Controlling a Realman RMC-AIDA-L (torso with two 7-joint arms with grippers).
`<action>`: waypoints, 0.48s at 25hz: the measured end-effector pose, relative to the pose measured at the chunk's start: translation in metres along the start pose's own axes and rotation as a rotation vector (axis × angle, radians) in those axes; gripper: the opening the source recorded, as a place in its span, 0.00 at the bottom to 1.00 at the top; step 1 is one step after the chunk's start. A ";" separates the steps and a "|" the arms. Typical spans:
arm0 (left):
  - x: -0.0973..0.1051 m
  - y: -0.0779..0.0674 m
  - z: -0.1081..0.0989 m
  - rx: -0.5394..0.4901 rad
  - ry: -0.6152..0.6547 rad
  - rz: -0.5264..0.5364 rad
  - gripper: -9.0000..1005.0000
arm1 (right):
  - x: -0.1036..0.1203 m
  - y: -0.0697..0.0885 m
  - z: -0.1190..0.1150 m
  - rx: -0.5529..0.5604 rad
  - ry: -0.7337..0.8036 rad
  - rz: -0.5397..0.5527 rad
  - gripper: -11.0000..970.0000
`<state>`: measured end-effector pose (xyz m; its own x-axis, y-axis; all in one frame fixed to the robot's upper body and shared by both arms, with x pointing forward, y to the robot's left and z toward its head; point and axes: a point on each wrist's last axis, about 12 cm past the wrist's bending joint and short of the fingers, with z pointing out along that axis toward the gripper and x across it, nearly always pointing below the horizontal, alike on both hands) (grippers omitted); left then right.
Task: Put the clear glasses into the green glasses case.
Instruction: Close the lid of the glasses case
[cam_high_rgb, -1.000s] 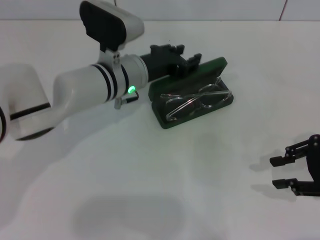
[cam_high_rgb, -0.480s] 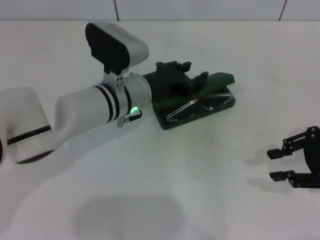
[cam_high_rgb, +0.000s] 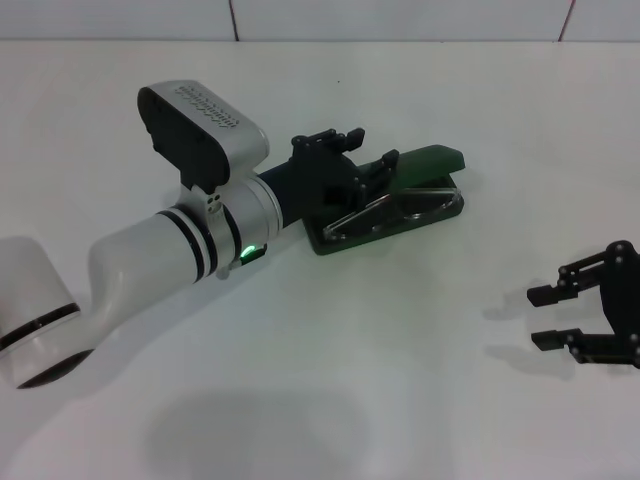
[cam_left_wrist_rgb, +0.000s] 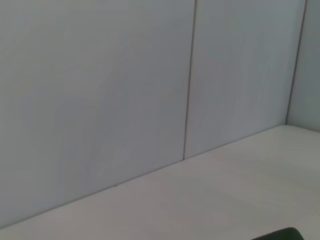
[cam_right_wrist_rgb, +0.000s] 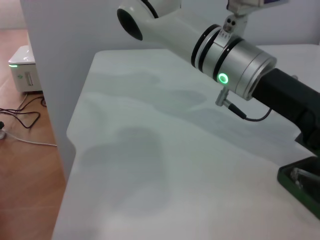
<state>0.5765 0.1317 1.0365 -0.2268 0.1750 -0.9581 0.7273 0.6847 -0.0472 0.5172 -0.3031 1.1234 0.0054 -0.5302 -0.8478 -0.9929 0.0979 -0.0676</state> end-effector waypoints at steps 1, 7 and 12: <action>0.000 0.000 0.000 0.002 -0.001 0.000 0.53 | -0.001 0.000 0.000 0.000 -0.001 -0.003 0.48; 0.002 -0.003 -0.001 0.014 0.002 0.024 0.53 | -0.002 -0.001 0.001 0.003 -0.003 -0.007 0.49; 0.006 -0.004 -0.003 0.022 0.017 0.084 0.53 | -0.003 -0.001 0.001 0.005 -0.006 -0.001 0.49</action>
<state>0.5705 0.1322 1.0315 -0.1752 0.2429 -0.9541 0.7580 0.6518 0.0267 0.5187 -0.3006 1.1256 0.0075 -0.5250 -0.8511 -0.9923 0.1012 -0.0712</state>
